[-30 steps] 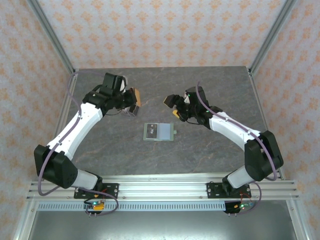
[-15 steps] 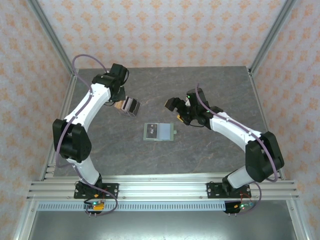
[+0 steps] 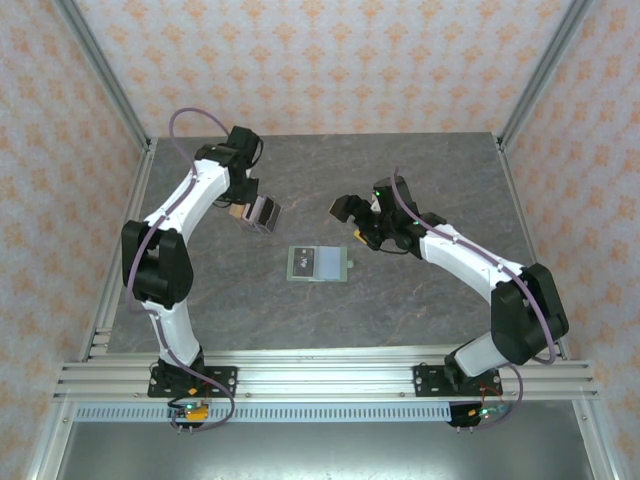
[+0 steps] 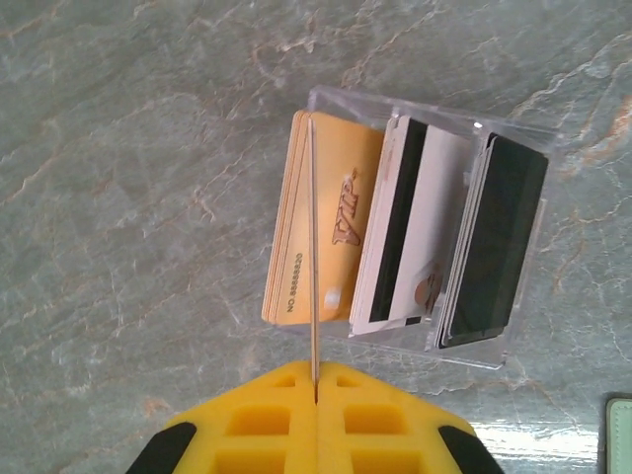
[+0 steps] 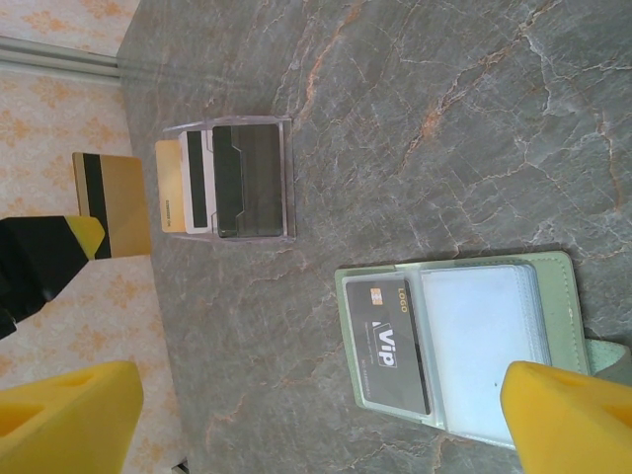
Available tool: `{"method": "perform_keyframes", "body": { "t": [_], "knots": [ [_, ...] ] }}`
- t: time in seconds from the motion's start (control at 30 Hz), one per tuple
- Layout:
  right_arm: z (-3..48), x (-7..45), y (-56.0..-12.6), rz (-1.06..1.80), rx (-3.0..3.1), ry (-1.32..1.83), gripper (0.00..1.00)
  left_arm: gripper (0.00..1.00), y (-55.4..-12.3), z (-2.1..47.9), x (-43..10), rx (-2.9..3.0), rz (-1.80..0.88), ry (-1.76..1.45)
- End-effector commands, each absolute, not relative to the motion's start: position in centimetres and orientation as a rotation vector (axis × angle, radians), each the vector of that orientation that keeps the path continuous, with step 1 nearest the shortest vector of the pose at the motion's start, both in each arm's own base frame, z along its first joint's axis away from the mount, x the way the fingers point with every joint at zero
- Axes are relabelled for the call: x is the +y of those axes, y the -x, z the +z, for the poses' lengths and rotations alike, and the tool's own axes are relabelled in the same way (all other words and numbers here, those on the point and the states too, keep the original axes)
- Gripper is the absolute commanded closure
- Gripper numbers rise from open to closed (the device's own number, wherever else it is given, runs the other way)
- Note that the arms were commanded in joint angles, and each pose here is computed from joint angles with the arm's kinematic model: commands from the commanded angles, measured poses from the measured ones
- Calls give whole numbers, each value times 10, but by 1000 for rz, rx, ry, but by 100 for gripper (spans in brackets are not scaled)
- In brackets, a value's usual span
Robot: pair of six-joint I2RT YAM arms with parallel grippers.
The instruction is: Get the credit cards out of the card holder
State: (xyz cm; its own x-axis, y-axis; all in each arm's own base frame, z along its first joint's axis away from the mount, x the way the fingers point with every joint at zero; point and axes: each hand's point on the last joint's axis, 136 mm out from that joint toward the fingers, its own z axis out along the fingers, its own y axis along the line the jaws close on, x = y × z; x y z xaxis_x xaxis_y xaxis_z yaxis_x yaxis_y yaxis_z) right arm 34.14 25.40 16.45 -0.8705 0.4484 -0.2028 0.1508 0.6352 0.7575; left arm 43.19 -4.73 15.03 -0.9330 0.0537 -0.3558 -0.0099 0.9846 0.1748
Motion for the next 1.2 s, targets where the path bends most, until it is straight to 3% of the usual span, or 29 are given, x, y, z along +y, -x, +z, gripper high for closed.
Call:
{"method": "perform_keyframes", "body": {
  "t": [0.0, 0.87, 1.17],
  "knots": [
    [177, 253, -343, 1112, 2458, -489, 6, 100, -451, 158, -49, 2711, 207, -117],
    [178, 256, -345, 1100, 2488, -494, 6, 100, -455, 114, -39, 2800, 183, -129],
    [176, 258, -344, 1106, 2493, -498, 6, 94, -450, 107, -35, 2810, 174, -126]
  ]
}}
